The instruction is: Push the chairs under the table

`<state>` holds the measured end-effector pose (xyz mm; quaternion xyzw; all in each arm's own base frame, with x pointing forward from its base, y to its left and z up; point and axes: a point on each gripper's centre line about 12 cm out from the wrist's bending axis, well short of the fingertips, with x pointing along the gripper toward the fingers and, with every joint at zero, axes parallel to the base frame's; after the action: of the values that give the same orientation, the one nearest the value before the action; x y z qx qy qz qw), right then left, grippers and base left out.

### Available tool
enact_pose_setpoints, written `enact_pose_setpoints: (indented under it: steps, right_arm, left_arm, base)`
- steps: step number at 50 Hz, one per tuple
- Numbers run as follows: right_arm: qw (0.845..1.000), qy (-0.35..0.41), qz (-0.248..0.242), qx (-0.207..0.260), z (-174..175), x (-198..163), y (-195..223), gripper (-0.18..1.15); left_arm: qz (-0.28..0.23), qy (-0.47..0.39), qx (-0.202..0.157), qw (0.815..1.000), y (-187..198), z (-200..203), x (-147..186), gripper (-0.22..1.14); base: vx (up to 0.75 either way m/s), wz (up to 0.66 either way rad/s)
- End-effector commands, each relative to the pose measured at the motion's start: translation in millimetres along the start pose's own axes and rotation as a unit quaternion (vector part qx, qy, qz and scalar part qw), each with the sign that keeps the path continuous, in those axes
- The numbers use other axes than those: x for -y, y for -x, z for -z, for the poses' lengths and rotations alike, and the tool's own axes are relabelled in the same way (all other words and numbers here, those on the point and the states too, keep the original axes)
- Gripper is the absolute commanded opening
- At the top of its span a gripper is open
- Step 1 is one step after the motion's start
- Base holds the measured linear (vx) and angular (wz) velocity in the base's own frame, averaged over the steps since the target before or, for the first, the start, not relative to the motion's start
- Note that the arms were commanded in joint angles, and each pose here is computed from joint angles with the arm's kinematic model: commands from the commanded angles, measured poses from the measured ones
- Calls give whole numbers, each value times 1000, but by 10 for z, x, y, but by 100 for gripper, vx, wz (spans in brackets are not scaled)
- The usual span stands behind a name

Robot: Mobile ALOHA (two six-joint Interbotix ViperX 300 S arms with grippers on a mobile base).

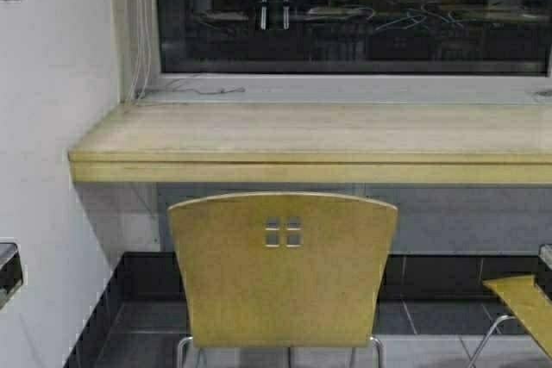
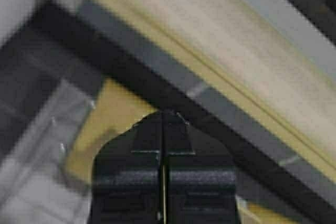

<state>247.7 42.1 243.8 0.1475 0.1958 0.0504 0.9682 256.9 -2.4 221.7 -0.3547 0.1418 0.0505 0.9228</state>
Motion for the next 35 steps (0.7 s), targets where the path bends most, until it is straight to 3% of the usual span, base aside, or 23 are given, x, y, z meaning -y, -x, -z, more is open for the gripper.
enact_pose_setpoints:
  steps: [1,12,22,25,35]
  right_arm:
    - [999,-29,6,-22,-82,-46,-317,6]
    - [985,-135,46,-96,150,21,-969,8]
    - [967,-198,80,-138,392,108,-1397,20]
    - [963,-208,88,-148,464,133,-1467,28]
    - [940,-272,122,-166,749,244,-1670,80]
  left_arm:
    - [3,36,-35,999,-244,106,125,3]
    - [-33,105,-136,985,-948,731,302,14]
    - [-51,111,-197,973,-1349,1307,444,50]
    - [-60,119,-206,969,-1387,1425,433,63]
    - [-95,163,-206,960,-1522,1598,339,94]
  base:
    - [2,1]
    - [1,1]
    - [1,3]
    - [3,5]
    - [4,5]
